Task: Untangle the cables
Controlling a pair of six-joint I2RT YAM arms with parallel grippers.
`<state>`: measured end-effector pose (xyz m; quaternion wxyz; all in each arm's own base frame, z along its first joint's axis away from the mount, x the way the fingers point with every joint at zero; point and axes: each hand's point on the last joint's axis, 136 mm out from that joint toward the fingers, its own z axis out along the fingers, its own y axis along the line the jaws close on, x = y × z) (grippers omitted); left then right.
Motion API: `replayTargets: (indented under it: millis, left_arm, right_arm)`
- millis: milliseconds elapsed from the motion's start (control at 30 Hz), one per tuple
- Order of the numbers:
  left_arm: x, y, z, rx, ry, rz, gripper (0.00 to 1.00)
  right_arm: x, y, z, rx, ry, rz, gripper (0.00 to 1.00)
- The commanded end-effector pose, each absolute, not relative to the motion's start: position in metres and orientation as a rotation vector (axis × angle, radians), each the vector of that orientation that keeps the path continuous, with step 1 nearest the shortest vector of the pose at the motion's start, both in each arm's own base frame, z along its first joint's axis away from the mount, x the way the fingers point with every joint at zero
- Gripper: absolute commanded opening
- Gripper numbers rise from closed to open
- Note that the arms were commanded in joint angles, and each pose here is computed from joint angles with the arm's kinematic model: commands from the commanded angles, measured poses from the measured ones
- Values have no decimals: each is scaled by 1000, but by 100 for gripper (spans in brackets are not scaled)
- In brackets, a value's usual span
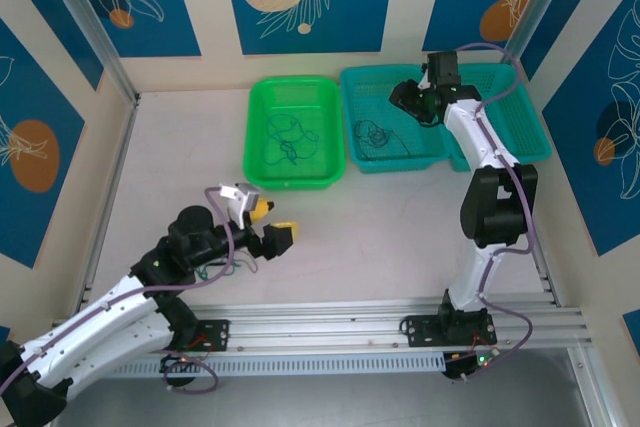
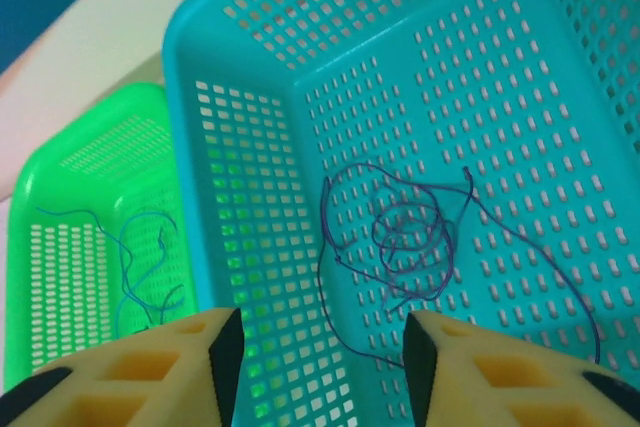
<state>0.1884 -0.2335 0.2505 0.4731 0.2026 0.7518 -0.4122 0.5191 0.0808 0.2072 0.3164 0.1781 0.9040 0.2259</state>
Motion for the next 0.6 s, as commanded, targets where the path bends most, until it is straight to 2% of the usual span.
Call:
replayTargets:
  millis: [0,167,300,400,567]
  left_arm:
    - [205,-204,228,362,1973,-799,100]
    - [219,-150,195,78,2105,-536,100]
    - [217,-98,162,-168,2227,-302,100]
    - [210,-66,143,-304,2295,-185,100]
    - [205,-26,127,-455,2307,-82,99]
  right_arm:
    - [510,91,250,393,2309,685,49]
    - [469,108,290,296,2231,762,49]
    - [410,146,317,135,2146,863,49]
    - [362,184,315,-26,2119,885,49]
    - [297,246,277,-208,2211,985,49]
